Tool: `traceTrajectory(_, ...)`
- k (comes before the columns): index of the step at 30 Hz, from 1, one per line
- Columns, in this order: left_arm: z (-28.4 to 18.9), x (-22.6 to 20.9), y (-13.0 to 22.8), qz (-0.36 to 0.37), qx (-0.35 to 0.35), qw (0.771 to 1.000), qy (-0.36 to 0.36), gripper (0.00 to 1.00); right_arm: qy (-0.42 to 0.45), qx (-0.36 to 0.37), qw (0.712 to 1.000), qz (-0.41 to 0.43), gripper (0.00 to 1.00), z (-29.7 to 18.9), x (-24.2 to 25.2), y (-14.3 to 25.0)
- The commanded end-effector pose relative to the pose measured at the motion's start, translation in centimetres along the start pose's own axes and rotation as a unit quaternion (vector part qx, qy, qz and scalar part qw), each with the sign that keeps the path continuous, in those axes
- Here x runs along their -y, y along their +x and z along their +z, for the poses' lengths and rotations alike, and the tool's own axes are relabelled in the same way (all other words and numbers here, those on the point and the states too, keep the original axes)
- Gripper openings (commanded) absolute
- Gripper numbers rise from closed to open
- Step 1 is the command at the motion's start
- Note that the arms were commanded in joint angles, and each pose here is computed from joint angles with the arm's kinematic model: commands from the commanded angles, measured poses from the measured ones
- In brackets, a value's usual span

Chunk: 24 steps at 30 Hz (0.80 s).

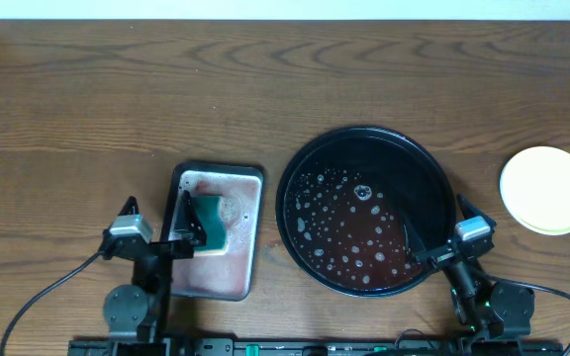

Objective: Clean dirty plates on tray and stack at the side

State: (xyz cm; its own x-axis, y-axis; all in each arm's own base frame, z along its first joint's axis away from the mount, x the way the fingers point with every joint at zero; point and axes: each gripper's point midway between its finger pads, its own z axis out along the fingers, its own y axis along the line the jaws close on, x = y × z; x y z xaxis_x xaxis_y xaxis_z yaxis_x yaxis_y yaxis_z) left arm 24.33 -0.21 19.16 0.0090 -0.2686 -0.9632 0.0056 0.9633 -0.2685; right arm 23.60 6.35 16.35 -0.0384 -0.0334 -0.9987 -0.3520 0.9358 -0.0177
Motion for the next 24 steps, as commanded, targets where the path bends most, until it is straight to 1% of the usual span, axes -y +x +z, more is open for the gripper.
traceTrajectory(1, 0.3, -0.5, 2.2, 0.007, -0.017, 1.000, 0.000, 0.98, 0.008, -0.001, 1.000, 0.006, 0.99, 0.0, 0.3, 0.1)
traceTrajectory(10, 0.3, -0.7, 3.0, 0.007, -0.032, 0.999, -0.004, 0.98, 0.008, -0.001, 1.000, 0.006, 0.99, 0.0, 0.3, 0.1)
traceTrajectory(16, 0.0, -1.3, 5.3, 0.008, -0.081, 0.997, -0.018, 0.98, 0.008, -0.001, 1.000, 0.006, 0.99, 0.0, 0.3, 0.1)
traceTrajectory(24, 0.1, -1.4, 5.7, 0.008, -0.090, 0.996, -0.021, 0.98, 0.008, -0.001, 1.000, 0.006, 0.99, 0.0, 0.3, 0.1)
